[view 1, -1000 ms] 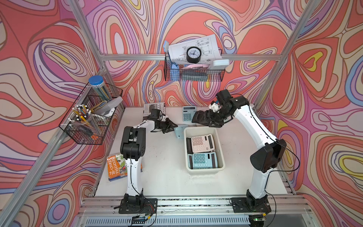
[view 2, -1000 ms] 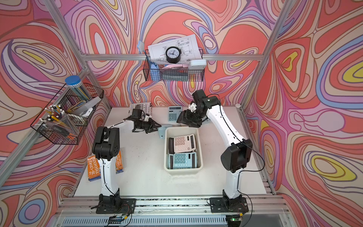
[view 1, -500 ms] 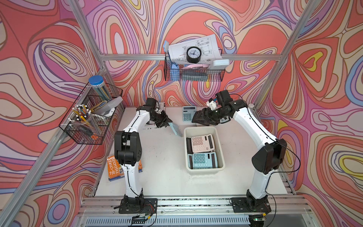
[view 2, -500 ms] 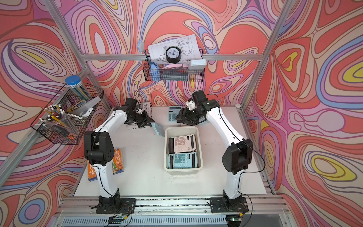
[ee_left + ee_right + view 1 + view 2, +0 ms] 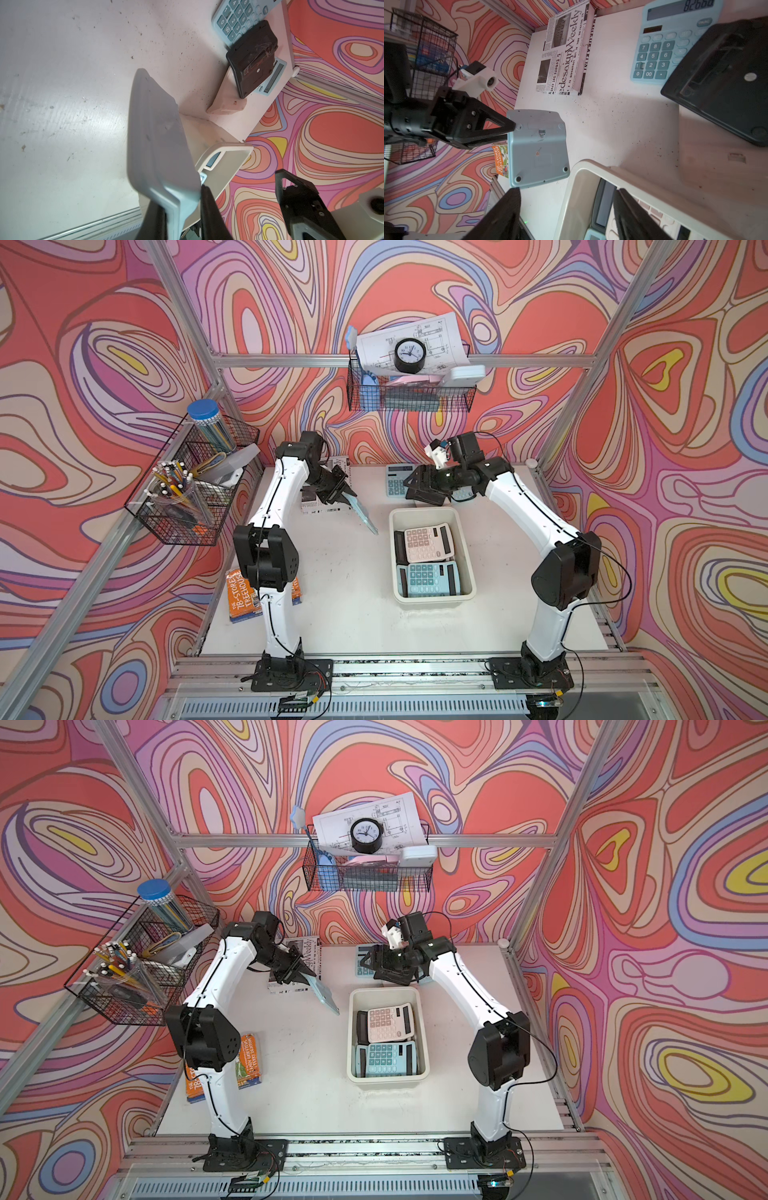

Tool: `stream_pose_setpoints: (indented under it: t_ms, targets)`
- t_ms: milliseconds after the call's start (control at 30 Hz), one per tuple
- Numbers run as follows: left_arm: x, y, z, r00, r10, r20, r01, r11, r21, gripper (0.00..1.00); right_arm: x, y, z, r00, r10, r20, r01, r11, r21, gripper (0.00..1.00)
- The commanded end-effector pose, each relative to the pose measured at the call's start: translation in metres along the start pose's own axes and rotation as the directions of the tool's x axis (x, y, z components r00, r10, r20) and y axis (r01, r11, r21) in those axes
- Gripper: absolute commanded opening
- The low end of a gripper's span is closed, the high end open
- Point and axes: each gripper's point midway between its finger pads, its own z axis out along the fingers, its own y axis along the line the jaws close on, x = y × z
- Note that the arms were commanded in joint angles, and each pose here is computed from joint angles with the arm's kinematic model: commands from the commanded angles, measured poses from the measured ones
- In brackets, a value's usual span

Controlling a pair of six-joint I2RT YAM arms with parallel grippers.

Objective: Put the calculator in the storage box
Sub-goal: Pick up the calculator at the center of the board.

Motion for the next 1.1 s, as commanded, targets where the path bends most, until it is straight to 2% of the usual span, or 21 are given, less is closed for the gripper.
stream_pose_setpoints:
  t_ms: [0, 167, 367, 467, 633, 700, 833, 1067]
  targets:
    - [0.018, -0.002, -0.02, 0.99, -0.119, -0.069, 0.122, 0.992, 0.037, 0.0, -0.007, 0.034, 0.001, 0.965, -0.243, 0.096, 0.244, 0.97, 0.004, 0.73]
    - [0.018, -0.006, -0.035, 0.965, -0.233, -0.116, 0.245, 0.965, 0.095, 0.0, 0.016, 0.064, 0.013, 0.887, -0.448, 0.113, 0.449, 0.893, 0.016, 0.77]
    - [0.024, -0.015, -0.045, 0.93, -0.307, -0.201, 0.337, 0.931, 0.139, 0.0, 0.038, 0.078, 0.028, 0.798, -0.595, 0.092, 0.592, 0.804, 0.062, 0.82]
    - [0.026, -0.019, -0.05, 0.924, -0.314, -0.218, 0.352, 0.922, 0.16, 0.0, 0.04, 0.082, 0.03, 0.775, -0.625, 0.087, 0.621, 0.78, 0.075, 0.82]
    - [0.028, -0.024, -0.057, 0.92, -0.31, -0.24, 0.358, 0.915, 0.188, 0.0, 0.044, 0.086, 0.038, 0.744, -0.664, 0.07, 0.659, 0.748, 0.081, 0.73]
    - [0.029, -0.02, -0.059, 0.918, -0.313, -0.243, 0.36, 0.915, 0.182, 0.0, 0.049, 0.088, 0.041, 0.72, -0.693, 0.043, 0.688, 0.72, 0.092, 0.68]
    - [0.029, -0.016, -0.061, 0.913, -0.322, -0.249, 0.37, 0.912, 0.178, 0.0, 0.059, 0.092, 0.045, 0.673, -0.74, 0.02, 0.734, 0.67, 0.113, 0.65]
    - [0.029, -0.015, -0.059, 0.906, -0.329, -0.265, 0.382, 0.906, 0.181, 0.0, 0.063, 0.096, 0.049, 0.656, -0.755, 0.018, 0.748, 0.652, 0.124, 0.54]
